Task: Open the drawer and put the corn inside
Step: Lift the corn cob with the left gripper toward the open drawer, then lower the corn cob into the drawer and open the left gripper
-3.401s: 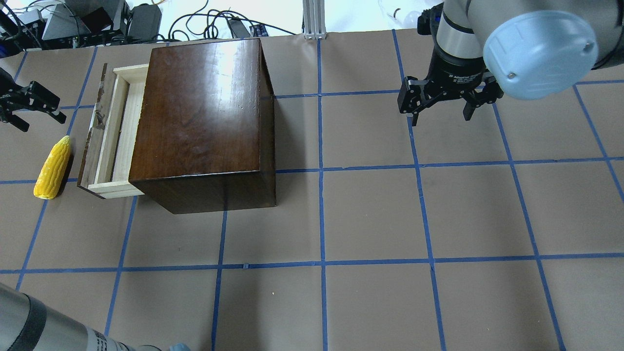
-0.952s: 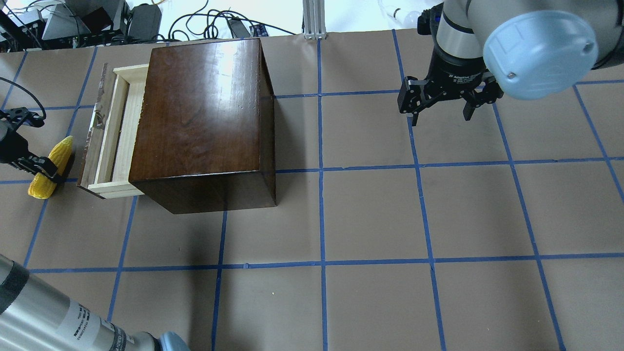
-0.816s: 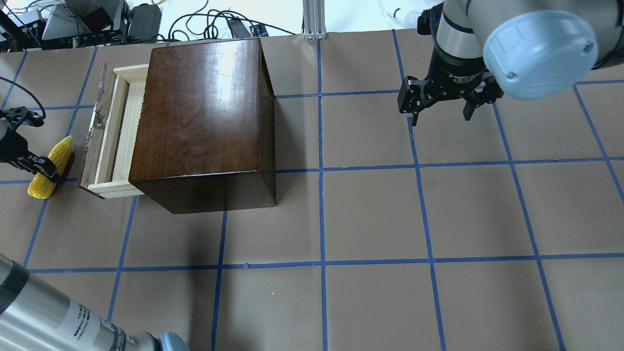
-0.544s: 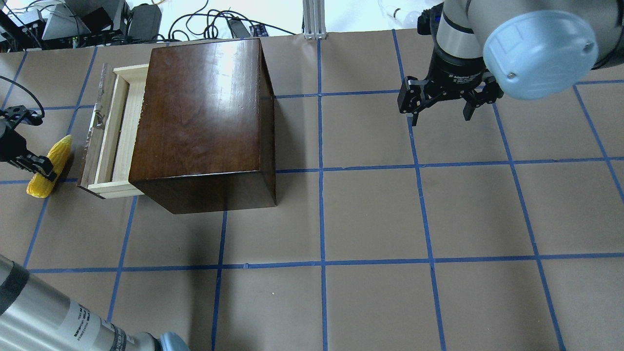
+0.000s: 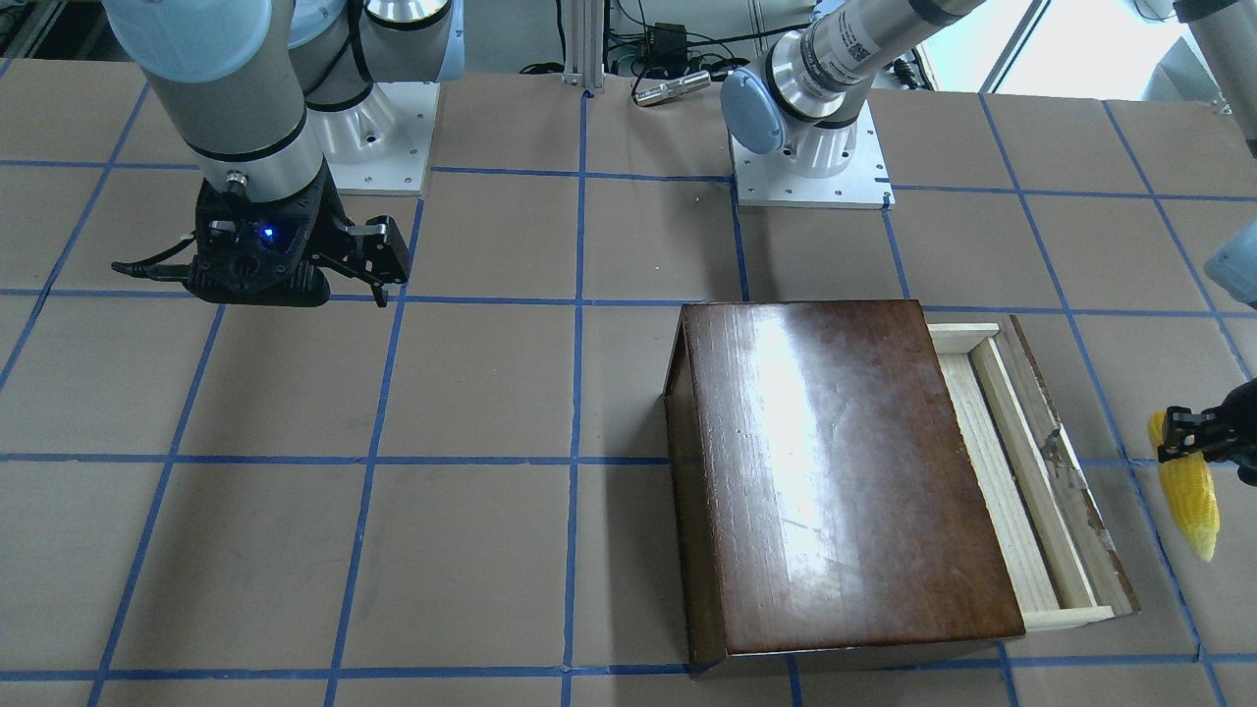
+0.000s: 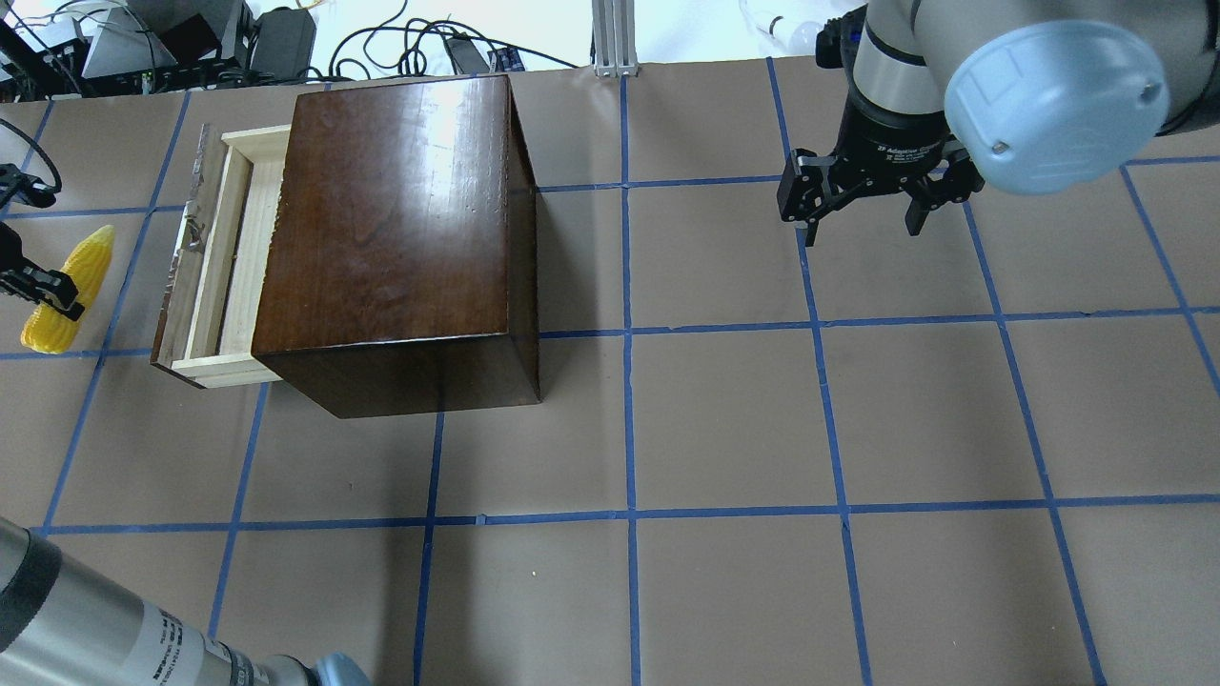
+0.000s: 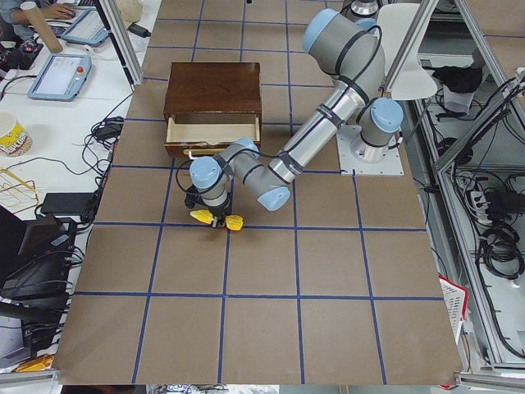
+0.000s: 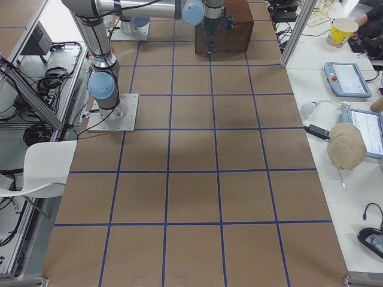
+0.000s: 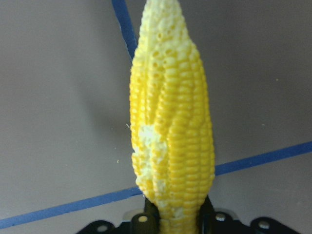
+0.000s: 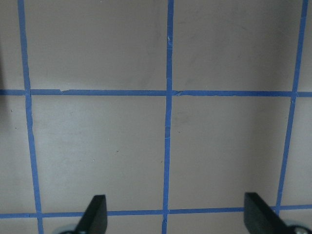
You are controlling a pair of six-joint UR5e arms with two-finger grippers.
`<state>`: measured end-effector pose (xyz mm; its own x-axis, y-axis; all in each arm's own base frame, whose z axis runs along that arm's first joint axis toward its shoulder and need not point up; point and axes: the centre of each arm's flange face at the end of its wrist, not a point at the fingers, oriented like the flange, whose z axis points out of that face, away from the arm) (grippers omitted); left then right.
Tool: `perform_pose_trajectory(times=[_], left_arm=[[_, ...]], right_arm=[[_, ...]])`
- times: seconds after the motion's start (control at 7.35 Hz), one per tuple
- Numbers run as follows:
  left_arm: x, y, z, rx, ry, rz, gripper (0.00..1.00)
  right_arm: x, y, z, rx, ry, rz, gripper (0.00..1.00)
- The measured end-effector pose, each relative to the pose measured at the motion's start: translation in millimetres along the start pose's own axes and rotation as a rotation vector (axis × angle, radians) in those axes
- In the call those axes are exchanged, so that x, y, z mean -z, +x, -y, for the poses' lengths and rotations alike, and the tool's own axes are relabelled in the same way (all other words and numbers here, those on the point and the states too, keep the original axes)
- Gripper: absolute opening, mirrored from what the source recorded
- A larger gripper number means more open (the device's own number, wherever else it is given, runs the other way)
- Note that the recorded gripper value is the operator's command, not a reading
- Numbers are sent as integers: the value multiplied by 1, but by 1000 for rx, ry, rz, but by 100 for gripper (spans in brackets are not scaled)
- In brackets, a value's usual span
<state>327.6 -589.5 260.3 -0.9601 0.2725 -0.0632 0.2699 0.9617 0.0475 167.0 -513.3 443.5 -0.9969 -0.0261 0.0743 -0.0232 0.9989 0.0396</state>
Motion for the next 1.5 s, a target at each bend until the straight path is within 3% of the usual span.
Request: perform_pose_trajectory(times=[0.54,0.95,1.22,1.5], left_arm=[[94,56,16,70,41,45,0],[168,131,36,173,25,20,0],[192,188,58,225,20,5,0],[192,224,74,234,12,-28,0]], right_arm=[[0,0,0,0,-1,1,100],[0,0,0,0,-1,2,100],[0,0,0,0,-1,3,100],[0,0,0,0,0,2,100]])
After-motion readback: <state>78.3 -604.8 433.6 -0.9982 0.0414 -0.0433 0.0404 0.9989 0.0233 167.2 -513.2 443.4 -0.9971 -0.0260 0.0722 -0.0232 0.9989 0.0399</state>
